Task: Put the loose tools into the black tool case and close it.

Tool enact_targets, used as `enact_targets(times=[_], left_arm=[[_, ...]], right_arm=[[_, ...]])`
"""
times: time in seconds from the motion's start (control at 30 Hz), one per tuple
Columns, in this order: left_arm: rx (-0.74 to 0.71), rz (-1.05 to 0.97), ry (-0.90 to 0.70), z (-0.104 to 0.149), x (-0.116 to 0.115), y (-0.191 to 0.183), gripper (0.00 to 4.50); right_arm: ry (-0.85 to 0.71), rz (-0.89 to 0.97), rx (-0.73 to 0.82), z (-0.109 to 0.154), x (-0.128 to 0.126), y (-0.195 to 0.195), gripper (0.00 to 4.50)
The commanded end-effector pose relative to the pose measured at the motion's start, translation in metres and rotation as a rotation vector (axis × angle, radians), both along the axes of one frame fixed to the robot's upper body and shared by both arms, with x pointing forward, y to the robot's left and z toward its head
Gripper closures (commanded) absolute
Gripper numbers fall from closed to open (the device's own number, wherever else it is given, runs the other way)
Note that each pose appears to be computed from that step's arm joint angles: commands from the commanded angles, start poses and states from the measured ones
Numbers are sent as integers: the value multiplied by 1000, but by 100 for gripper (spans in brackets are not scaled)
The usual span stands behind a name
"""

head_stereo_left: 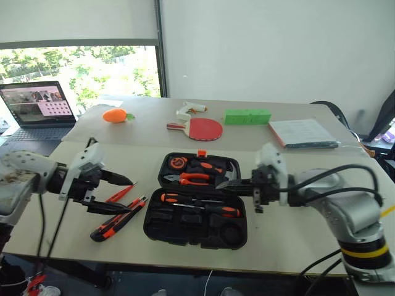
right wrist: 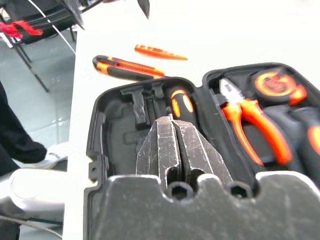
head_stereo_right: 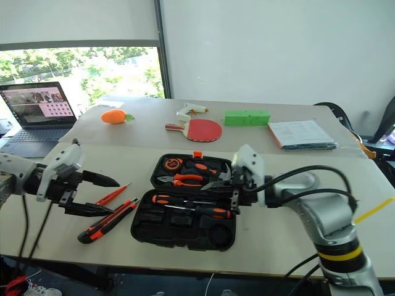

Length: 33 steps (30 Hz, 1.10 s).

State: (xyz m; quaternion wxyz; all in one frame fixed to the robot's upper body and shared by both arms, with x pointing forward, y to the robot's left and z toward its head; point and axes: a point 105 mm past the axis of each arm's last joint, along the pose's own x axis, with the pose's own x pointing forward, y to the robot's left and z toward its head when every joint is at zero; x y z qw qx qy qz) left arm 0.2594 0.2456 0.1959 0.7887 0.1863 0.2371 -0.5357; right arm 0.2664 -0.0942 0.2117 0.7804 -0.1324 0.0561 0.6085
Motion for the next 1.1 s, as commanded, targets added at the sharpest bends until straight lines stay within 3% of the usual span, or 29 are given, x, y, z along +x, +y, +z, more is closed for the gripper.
enact_targets(times=[0.03,0.23,0.4,0.5,0.83,1.1], left_arm=[[68,226,-26,7,-24,50,0],[199,517,5,-7,-79,119,0],[207,580,-3,-10,-81,129,0],[219,547,-21,-12,-67,119,0],[208,534,63,-14,31,59,0],[418,449,119,-26,82,38,0]], right_arm=[[-52,26,37,24,-16,-15,362],[-61,126,40,37,-37,-25,162],[-54,151,46,38,-41,-22,3],[-52,159,48,37,-42,-21,3],[-97,110,52,32,-51,-15,3],[-77,81,81,20,-65,-6,3]])
